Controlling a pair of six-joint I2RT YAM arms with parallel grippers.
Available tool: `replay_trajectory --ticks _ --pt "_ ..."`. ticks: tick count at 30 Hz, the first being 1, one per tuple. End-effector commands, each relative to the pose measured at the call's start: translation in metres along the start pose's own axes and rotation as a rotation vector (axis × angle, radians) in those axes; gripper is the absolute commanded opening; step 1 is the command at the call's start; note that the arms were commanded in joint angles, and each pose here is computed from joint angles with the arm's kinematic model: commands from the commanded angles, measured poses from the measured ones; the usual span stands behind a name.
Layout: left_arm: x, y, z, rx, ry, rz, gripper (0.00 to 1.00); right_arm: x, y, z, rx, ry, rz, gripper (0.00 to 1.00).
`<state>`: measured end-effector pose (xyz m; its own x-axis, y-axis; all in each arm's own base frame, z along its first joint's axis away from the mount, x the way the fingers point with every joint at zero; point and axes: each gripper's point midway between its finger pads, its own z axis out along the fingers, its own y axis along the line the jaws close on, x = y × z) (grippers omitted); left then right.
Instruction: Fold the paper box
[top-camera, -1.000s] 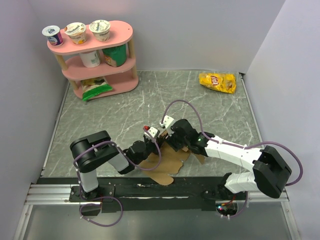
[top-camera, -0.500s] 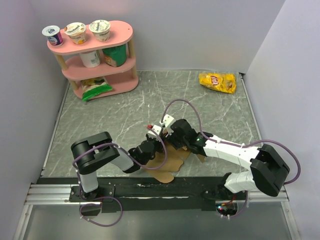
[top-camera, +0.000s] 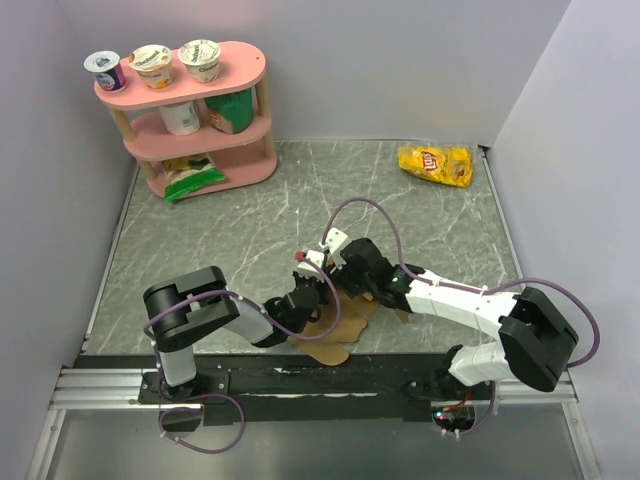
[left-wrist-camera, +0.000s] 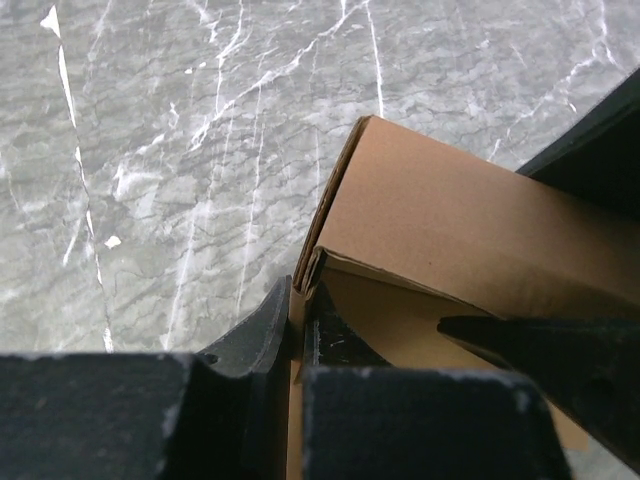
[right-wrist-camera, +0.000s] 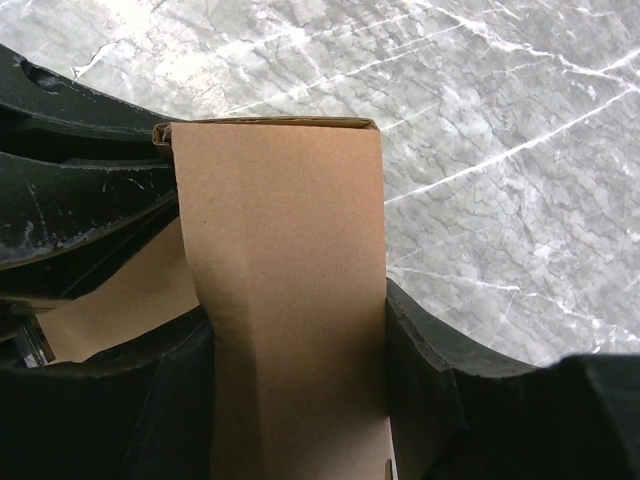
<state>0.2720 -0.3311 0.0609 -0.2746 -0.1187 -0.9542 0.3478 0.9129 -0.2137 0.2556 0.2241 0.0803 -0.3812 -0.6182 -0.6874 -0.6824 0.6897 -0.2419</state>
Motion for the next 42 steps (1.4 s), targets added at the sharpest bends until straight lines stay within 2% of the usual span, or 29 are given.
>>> replay_trajectory --ticks 1,5,6,9,11,13,15,20,23,24,26,27,29,30,33,39,40,41,42 --pt "0.004 0.036 -0.004 -0.103 -0.017 0.057 0.02 0.018 0.002 -0.002 0.005 0.062 0.009 0.49" --pt "0.002 0.003 -0.010 0.078 -0.029 0.070 0.08 0.015 0.004 -0.004 -0.008 0.054 0.012 0.55" --pt "0.002 0.000 -0.011 0.092 -0.030 0.061 0.11 0.015 0.004 -0.005 -0.009 0.056 0.012 0.62" --pt "0.005 0.007 -0.009 0.041 -0.012 0.051 0.10 0.008 0.003 -0.011 -0.012 0.030 0.027 0.83" --pt "0.013 0.017 -0.009 -0.004 0.016 0.080 0.08 0.005 0.004 -0.016 -0.026 0.015 0.040 0.87" --pt "0.016 0.023 -0.009 -0.037 0.029 0.096 0.06 -0.001 0.003 -0.026 -0.032 -0.017 0.061 0.96" --pt "0.018 0.027 -0.011 -0.046 0.036 0.100 0.07 -0.008 0.001 -0.039 -0.032 -0.056 0.083 0.99" --pt "0.018 0.037 -0.013 -0.105 0.058 0.121 0.07 -0.022 -0.001 -0.071 -0.055 -0.152 0.142 1.00" --pt "0.015 0.038 -0.012 -0.128 0.062 0.133 0.18 -0.028 -0.002 -0.088 -0.063 -0.209 0.189 1.00" --pt "0.013 0.037 -0.012 -0.124 0.059 0.131 0.30 -0.030 -0.005 -0.095 -0.056 -0.233 0.198 1.00" --pt "0.007 0.034 -0.015 -0.107 0.053 0.122 0.42 -0.032 -0.013 -0.101 -0.012 -0.238 0.274 1.00" --pt "0.007 0.033 -0.017 -0.099 0.058 0.122 0.52 -0.031 -0.015 -0.104 -0.003 -0.232 0.286 1.00" --pt "-0.002 0.025 -0.022 -0.063 0.046 0.109 0.60 -0.038 -0.025 -0.112 0.039 -0.248 0.342 1.00" --pt "-0.001 0.027 -0.025 -0.056 0.048 0.118 0.69 -0.039 -0.028 -0.114 0.053 -0.247 0.355 1.00" --pt "-0.010 0.024 -0.036 -0.029 0.049 0.104 0.81 -0.050 -0.041 -0.121 0.120 -0.271 0.436 1.00" --pt "-0.030 0.015 -0.069 0.097 0.066 0.052 0.96 -0.069 -0.064 -0.118 0.238 -0.348 0.533 0.99" --pt "-0.044 0.011 -0.076 0.135 0.042 0.026 0.97 -0.070 -0.066 -0.117 0.246 -0.349 0.539 1.00" --pt "-0.040 0.012 -0.081 0.154 0.065 0.042 0.98 -0.074 -0.068 -0.116 0.249 -0.358 0.544 0.99" --pt "-0.054 0.005 -0.089 0.201 0.048 0.020 0.97 -0.074 -0.067 -0.113 0.252 -0.348 0.542 0.99"
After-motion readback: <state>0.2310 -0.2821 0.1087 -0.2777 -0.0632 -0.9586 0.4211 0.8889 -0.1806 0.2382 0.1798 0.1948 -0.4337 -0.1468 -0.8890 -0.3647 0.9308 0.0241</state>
